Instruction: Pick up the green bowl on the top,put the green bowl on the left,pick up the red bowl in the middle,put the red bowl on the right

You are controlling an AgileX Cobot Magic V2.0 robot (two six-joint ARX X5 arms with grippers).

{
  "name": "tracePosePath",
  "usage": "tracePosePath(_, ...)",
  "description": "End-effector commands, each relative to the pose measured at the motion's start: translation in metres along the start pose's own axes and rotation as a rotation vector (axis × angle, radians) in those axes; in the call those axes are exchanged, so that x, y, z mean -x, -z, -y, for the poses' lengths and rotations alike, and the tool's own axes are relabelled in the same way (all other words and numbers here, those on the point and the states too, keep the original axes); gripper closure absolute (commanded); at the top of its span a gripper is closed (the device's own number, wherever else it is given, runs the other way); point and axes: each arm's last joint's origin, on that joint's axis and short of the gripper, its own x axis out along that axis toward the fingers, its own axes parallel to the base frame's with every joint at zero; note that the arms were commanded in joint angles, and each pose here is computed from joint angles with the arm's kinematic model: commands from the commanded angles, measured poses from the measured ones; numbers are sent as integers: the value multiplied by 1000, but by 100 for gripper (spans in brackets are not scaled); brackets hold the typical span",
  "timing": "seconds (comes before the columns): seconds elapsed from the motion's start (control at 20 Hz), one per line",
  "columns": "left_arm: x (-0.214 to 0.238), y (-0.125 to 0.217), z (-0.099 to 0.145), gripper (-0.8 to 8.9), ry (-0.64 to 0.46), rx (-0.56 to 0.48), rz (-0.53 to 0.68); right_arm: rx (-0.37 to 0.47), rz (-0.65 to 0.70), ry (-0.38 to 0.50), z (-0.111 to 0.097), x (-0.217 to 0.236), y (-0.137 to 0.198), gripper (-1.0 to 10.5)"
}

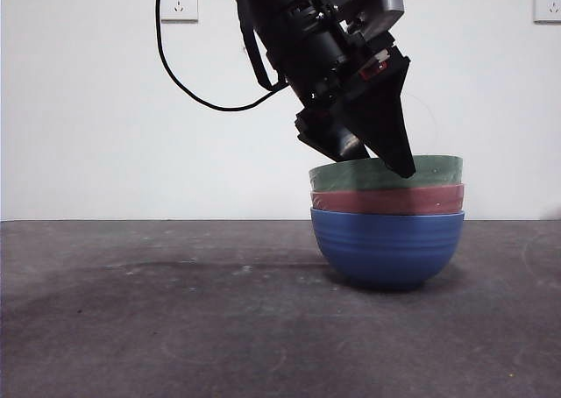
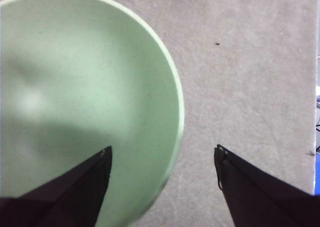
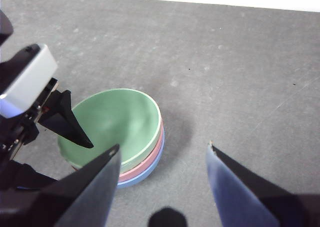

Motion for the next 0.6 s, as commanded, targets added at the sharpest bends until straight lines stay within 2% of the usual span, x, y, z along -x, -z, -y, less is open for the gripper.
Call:
tracePosePath(0.05,-3,-1,0,602,4,-43,8,-6,8,3,0,1,-1,664)
tracePosePath(0.2,-3,-1,0,804,3,-68,10,-6,7,3,0,1,-1,665)
tracePosePath(0.25,-3,-1,0,826,3,-77,9,-6,7,3,0,1,-1,666)
tracePosePath(0.6,8,-10,0,822,-14,-101,41,-13,8,2,0,1,-1,666)
